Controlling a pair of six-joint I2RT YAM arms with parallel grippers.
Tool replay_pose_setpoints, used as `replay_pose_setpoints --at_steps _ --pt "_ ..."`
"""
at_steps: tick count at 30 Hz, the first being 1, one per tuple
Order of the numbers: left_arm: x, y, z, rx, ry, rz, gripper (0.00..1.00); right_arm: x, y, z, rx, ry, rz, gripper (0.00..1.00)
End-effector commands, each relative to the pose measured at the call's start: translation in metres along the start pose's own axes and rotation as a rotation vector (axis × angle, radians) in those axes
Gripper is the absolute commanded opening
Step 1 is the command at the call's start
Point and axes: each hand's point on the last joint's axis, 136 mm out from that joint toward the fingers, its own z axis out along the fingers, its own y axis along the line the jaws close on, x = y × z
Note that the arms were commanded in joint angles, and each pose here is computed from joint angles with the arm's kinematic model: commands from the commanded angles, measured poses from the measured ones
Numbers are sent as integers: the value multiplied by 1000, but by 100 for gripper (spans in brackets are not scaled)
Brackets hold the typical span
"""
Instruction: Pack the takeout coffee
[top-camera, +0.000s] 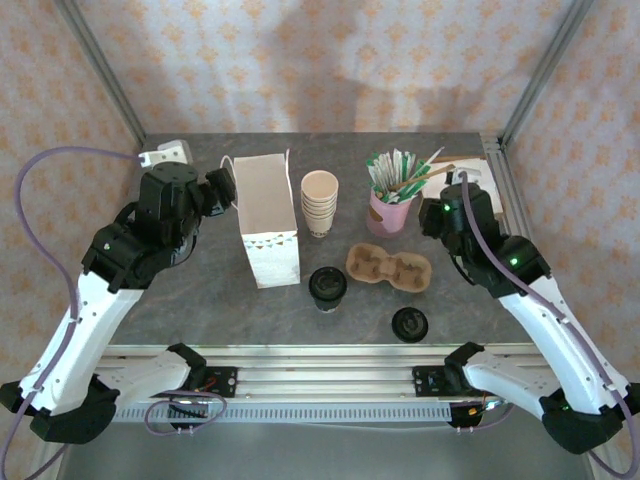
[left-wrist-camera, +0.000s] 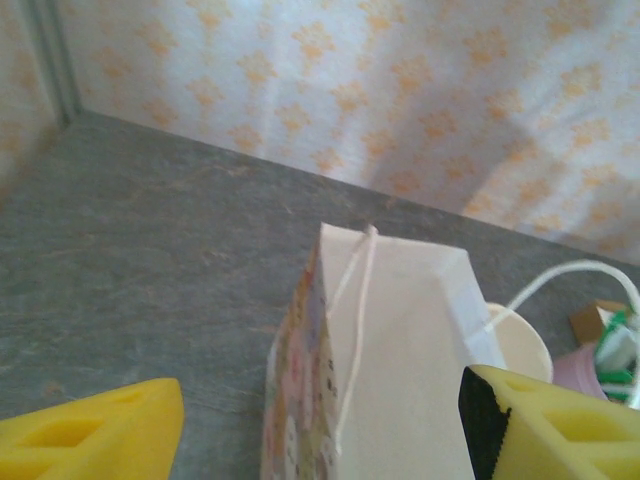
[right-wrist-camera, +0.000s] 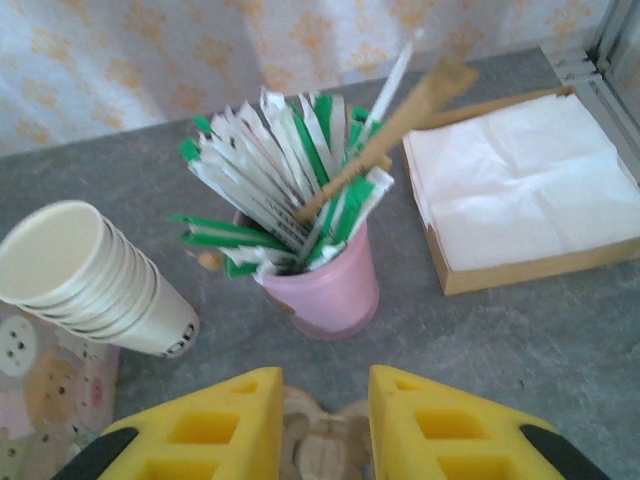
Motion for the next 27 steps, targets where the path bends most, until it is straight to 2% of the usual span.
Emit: replay_pose_setpoints --at_steps 1,5,7,9,10,13,17,20,23,27 --pt "1 3 -18 56 -1 -15 74 36 -16 -4 2 54 -28 29" --pt "20 16 -22 36 37 -4 74 80 -19 2 -81 89 -138 42" --pt "31 17 -22 51 69 -18 74 92 -25 9 -63 99 -130 42" --pt "41 17 -20 65 90 -27 74 103 -21 18 -72 130 -51 42" --pt "46 19 -19 61 97 -54 74 107 -21 23 -57 150 20 43" --pt "55 23 -16 51 112 -78 74 123 -31 41 83 207 386 40" --pt "63 25 -13 47 124 -87 73 157 -22 61 165 326 796 36" --pt "63 31 -12 23 111 -75 74 170 -25 67 275 311 1081 35" --pt "64 37 -13 6 93 -81 74 181 -29 69 389 294 1241 35" --pt "69 44 -13 -9 84 -69 74 183 -28 76 504 256 1313 33"
